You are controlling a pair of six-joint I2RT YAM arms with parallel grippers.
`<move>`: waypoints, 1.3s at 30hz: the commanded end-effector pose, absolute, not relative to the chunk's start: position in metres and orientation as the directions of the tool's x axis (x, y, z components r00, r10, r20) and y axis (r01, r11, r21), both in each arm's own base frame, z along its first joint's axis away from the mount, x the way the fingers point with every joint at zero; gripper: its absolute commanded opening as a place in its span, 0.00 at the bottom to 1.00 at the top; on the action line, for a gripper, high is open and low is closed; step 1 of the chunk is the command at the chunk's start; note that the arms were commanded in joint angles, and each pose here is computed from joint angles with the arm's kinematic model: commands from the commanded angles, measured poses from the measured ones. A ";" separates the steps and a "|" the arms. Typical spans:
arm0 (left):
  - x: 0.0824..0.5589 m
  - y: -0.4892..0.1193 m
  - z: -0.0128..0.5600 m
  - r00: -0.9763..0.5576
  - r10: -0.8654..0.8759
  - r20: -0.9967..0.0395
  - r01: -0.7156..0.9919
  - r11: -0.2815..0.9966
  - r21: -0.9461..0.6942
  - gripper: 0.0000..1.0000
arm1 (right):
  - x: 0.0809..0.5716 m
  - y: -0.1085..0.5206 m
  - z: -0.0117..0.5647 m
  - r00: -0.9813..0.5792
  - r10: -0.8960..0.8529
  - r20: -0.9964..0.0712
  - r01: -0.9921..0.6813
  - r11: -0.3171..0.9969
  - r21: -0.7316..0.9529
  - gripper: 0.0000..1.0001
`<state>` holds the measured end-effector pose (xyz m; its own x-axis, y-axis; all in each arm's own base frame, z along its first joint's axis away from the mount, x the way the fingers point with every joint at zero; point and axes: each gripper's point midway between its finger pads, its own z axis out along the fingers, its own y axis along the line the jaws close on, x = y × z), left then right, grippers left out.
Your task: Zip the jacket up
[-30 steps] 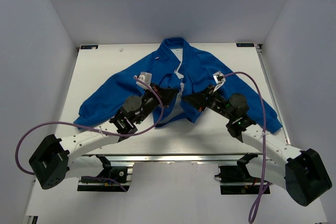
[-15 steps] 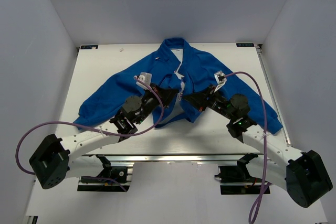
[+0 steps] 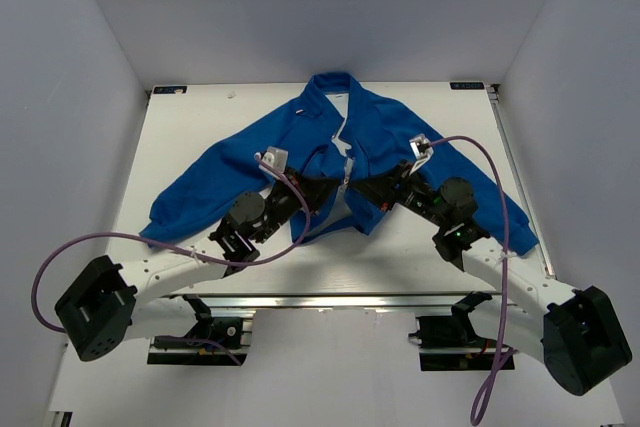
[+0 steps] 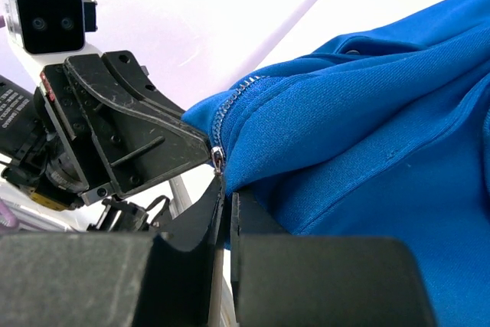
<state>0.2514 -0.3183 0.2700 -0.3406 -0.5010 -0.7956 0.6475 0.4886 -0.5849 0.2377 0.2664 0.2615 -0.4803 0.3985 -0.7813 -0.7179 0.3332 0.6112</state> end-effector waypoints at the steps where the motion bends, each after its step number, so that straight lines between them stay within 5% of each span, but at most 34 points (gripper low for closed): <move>1: 0.229 -0.320 0.296 -0.318 -0.514 -0.797 0.736 0.397 -0.549 0.00 | 0.238 0.262 0.303 -0.386 0.448 -0.806 -0.782 0.305 0.544 0.00; 15: 0.220 -0.326 0.286 -0.347 -0.407 -0.845 0.761 0.405 -0.507 0.00 | 0.234 0.254 0.305 -0.371 0.424 -0.826 -0.796 0.314 0.518 0.00; 33: 0.180 -0.319 0.191 -0.532 -0.117 -0.838 0.737 0.422 -0.527 0.00 | 0.261 0.244 0.331 -0.401 0.457 -0.794 -0.728 0.366 0.579 0.00; 39: 0.186 -0.303 0.173 -0.567 -0.085 -0.819 0.671 0.530 -0.519 0.00 | 0.255 0.242 0.313 -0.473 0.421 -0.774 -0.690 0.369 0.623 0.00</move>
<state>0.2099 -0.3152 0.2333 -0.4384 -0.2657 -0.8586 0.7160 0.4741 -0.5124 0.2199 0.2624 0.2464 -0.6617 0.2529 -0.7058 -0.6327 0.3168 0.7067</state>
